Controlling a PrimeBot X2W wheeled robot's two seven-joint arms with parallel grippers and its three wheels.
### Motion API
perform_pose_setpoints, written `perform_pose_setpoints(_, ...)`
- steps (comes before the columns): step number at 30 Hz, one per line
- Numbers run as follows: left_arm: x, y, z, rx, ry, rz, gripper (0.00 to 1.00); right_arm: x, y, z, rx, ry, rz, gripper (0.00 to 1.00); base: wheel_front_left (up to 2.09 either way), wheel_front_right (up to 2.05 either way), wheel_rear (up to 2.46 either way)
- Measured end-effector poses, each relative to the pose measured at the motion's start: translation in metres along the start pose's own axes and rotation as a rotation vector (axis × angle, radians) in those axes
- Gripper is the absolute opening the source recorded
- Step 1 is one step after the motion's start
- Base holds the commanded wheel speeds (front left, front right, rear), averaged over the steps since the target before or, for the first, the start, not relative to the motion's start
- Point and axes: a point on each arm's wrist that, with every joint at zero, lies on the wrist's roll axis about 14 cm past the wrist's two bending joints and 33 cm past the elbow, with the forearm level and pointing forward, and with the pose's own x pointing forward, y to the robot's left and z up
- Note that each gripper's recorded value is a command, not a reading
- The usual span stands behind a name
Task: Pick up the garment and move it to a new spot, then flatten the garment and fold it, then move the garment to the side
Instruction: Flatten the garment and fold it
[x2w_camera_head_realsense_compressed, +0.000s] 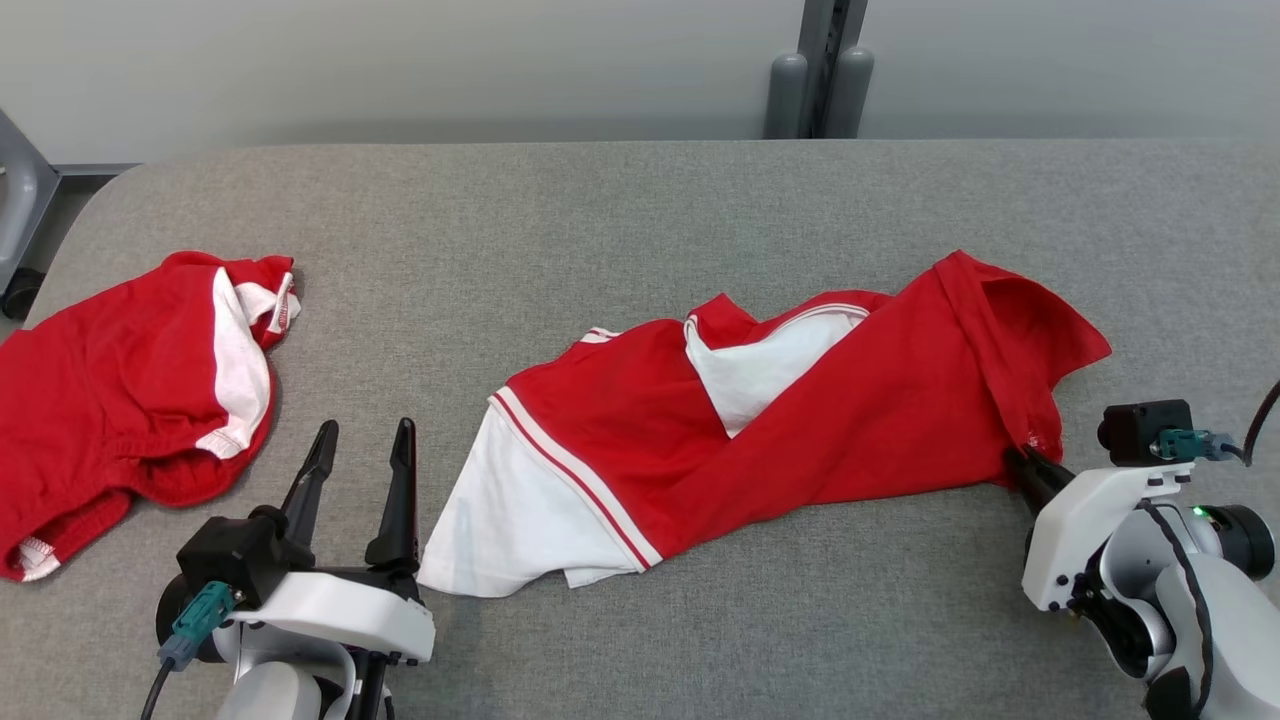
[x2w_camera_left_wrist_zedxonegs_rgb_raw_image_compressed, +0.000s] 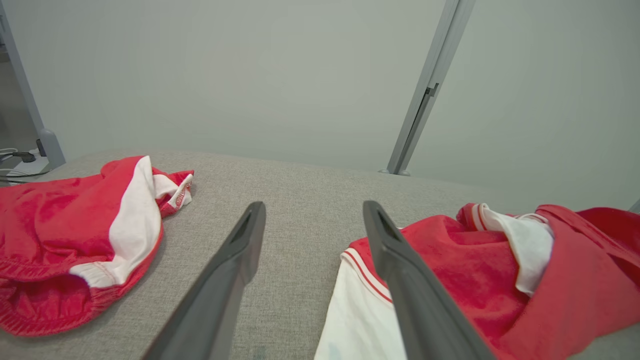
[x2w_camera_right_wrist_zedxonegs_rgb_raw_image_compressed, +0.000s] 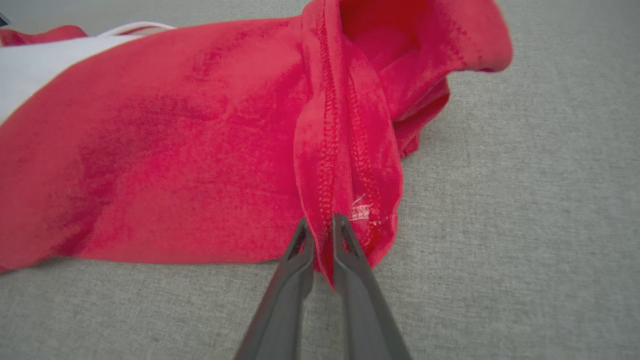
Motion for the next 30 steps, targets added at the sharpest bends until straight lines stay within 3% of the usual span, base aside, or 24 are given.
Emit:
perform_pose_setpoints(4, 0.000, 0.000, 0.000, -0.001, 0.001, 0.000, 1.00, -0.001, 0.006, 0.010, 0.034, -0.039, 0.019, 0.00, 0.00, 0.00, 0.00)
perform_pose_setpoints(9, -0.002, -0.005, 0.004, -0.002, -0.010, -0.013, 1.00, -0.018, 0.027, 0.037, 0.219, -0.141, 0.110, 0.00, 0.00, 0.00, 0.00)
perform_pose_setpoints(24, -0.013, -0.017, 0.016, -0.010, -0.049, -0.038, 1.00, -0.134, 0.042, 0.074, 0.534, -0.278, 0.363, 0.00, 0.00, 0.00, 0.00)
perform_pose_setpoints(30, -0.011, -0.016, 0.013, -0.012, -0.041, -0.032, 1.00, -0.114, 0.023, 0.067, 0.606, -0.191, 0.332, 0.00, 0.00, 0.00, 0.00)
